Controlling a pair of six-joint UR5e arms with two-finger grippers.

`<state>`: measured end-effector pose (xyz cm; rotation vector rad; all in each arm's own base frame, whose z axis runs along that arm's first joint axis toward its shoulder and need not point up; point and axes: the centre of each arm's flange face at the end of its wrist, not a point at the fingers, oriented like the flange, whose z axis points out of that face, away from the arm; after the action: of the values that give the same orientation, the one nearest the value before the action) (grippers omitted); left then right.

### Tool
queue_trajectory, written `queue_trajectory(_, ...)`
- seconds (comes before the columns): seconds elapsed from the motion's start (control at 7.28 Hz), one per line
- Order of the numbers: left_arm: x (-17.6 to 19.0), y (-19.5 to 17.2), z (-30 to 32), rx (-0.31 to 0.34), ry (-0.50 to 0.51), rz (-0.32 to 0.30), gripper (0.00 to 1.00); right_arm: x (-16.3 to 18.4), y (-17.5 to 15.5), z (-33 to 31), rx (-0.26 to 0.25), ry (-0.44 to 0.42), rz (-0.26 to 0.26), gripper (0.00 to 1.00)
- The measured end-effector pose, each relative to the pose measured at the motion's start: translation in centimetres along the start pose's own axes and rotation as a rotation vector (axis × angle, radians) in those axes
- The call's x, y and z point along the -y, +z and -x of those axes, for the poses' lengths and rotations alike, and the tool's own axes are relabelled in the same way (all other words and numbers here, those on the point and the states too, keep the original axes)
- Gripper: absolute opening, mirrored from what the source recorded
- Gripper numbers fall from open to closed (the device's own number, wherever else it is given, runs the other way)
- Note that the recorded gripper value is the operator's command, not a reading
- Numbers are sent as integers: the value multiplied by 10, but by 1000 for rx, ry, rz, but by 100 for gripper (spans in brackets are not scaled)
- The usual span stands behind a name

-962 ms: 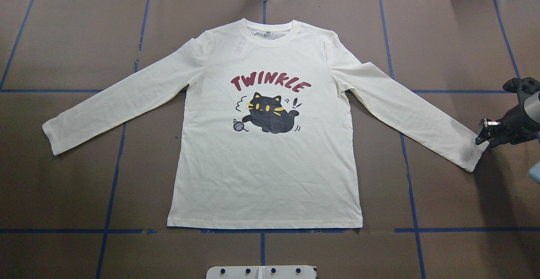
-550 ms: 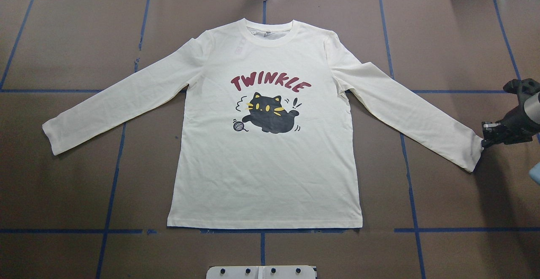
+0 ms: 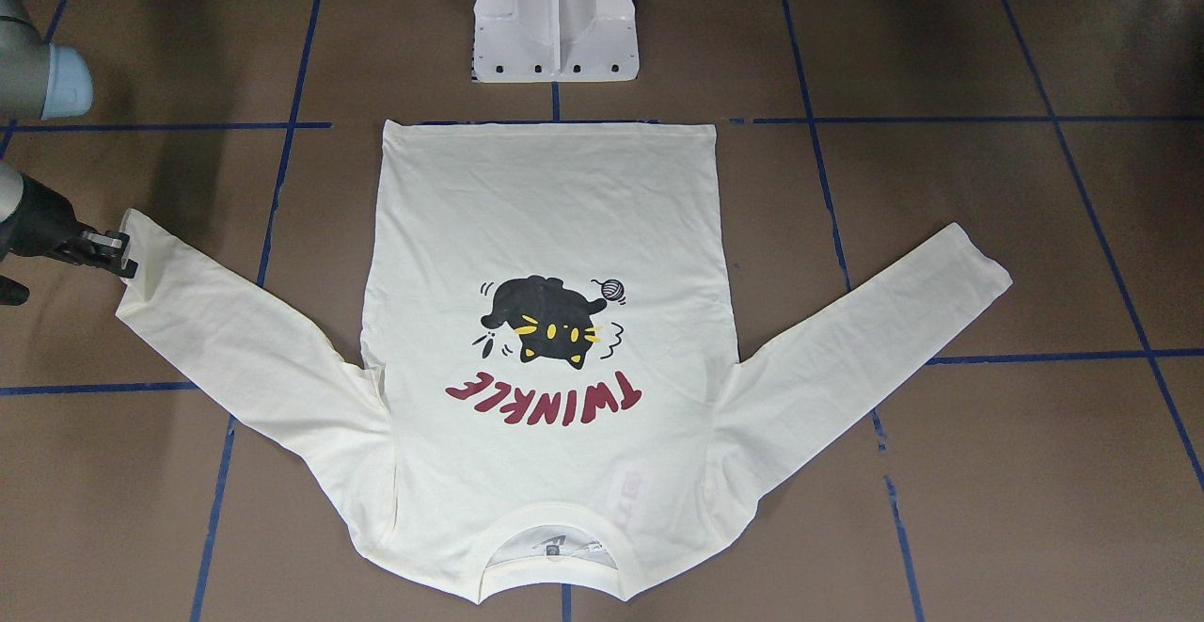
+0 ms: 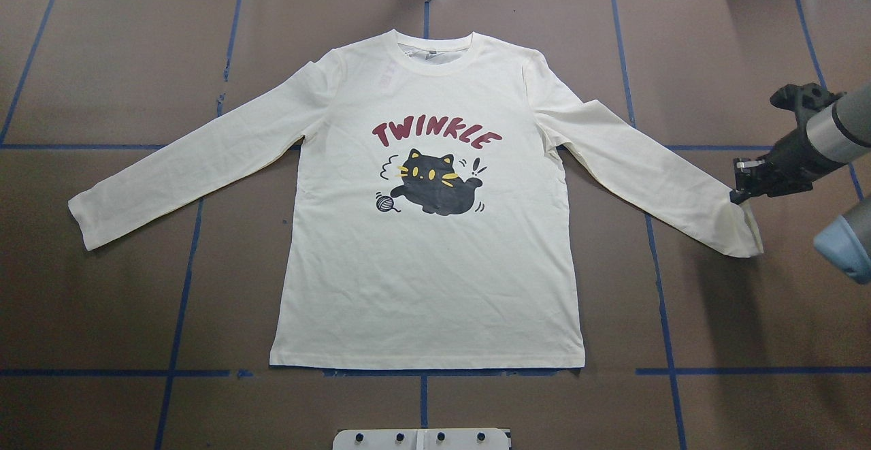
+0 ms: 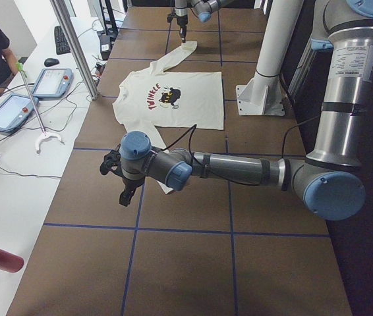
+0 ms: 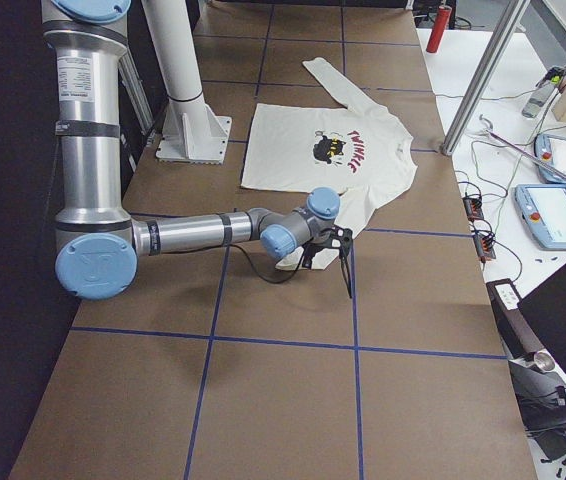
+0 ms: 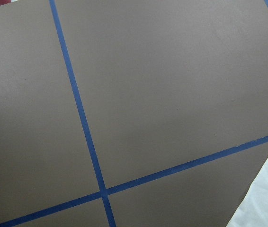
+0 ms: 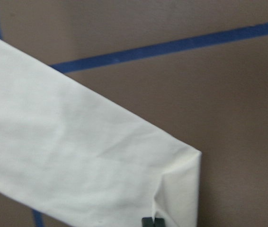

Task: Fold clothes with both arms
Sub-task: 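Lift the sleeve with the right gripper and carry it across the shirt front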

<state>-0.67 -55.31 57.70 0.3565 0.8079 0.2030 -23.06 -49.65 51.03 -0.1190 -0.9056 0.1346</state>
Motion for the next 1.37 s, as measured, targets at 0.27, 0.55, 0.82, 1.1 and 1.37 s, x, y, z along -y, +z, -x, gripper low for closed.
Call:
queue_trajectory(0.27, 1, -2, -3, -6, 5, -5, 100, 9, -33, 136, 45, 11, -5, 0)
queue_trajectory(0.55, 1, -2, -3, -13, 4, -3, 100, 3, -43, 295, 106, 66, -26, 0)
queue_trajectory(0.82, 1, -2, -3, -14, 4, -3, 100, -11, -25, 471, 127, 62, -118, 0)
queue_trajectory(1.1, 4, -1, -4, -15, 11, -6, 100, -31, 26, 591, 192, 38, -228, 0)
queue_trajectory(1.37, 7, 0, -9, -20, 28, -20, 100, -68, 61, 645, 237, 7, -302, 86)
